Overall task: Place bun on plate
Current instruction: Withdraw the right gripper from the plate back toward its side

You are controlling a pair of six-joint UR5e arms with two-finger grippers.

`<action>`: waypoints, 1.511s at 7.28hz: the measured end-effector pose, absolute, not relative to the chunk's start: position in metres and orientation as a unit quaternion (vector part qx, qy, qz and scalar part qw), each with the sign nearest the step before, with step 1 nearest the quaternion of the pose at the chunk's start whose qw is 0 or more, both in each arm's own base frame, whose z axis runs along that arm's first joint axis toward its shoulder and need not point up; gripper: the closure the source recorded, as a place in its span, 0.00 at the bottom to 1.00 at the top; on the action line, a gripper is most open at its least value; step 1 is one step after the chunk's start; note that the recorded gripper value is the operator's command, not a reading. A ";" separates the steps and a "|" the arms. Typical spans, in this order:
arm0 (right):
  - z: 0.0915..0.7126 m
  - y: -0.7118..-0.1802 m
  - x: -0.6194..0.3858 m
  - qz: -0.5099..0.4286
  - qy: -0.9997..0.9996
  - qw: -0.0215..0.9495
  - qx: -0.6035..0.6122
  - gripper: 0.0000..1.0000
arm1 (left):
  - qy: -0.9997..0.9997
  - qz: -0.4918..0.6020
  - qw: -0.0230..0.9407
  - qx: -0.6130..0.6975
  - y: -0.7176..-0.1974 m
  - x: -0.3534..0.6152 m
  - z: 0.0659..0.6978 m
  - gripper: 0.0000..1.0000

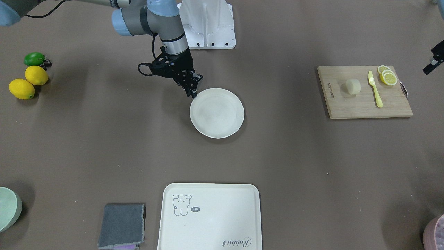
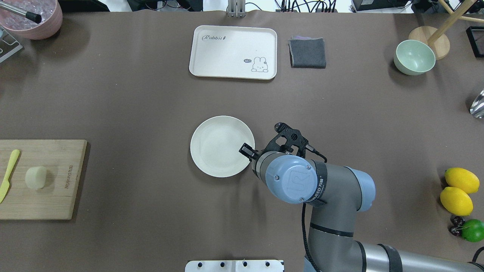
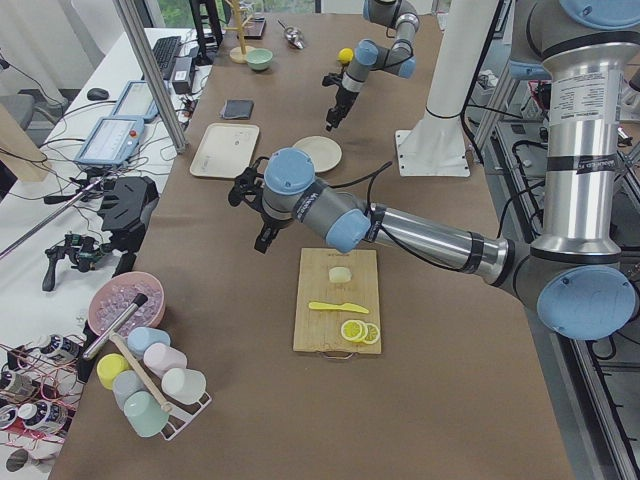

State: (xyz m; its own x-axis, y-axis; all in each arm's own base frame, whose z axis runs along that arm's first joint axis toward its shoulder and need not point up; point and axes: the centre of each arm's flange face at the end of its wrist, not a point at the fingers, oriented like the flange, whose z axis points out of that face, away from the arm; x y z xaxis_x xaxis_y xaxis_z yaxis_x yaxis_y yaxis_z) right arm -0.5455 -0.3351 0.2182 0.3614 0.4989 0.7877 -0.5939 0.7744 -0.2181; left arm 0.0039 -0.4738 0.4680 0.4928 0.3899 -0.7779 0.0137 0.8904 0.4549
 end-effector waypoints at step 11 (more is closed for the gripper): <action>0.359 -0.491 -0.177 0.091 -0.398 0.912 0.039 0.00 | 0.431 0.073 0.893 0.110 -0.355 0.201 0.597 0.22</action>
State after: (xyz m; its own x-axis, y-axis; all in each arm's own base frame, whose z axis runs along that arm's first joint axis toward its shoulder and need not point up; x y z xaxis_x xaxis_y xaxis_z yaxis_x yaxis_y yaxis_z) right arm -0.1772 -0.4907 0.3586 0.6661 0.1359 0.7334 -0.1973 0.9803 -0.0024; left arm 0.2009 -0.3548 0.5965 0.6184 0.2247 -0.7531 -0.0347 0.9651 0.2594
